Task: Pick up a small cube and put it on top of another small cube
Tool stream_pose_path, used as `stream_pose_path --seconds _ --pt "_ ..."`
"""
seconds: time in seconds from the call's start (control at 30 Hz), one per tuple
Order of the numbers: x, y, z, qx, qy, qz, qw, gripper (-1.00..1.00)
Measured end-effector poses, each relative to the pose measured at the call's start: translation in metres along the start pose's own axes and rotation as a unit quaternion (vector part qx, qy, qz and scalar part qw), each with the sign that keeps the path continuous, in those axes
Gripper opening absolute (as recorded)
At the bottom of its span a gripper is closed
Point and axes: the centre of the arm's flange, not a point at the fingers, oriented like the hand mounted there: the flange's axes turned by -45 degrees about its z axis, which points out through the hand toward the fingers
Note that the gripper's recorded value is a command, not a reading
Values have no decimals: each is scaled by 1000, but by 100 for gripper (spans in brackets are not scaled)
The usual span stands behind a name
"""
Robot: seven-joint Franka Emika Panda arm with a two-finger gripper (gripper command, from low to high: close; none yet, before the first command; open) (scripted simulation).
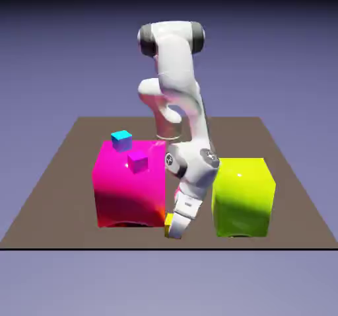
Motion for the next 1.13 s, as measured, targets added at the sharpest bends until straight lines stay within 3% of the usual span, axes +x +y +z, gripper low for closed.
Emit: stream_pose_path --seconds 0.23,0.47,0.8,1.0,1.03,1.13 --pt "-105 31 -85 11 -15 246 969 -100" --pt "-236 11 -164 77 19 507 858 -100" --pt "-368 -111 -160 290 2 753 590 -100" --pt "-346 -125 -112 291 1 756 587 -100" --pt "-340 -129 -101 291 1 755 587 100" --pt "-346 -125 -112 290 0 756 587 100"
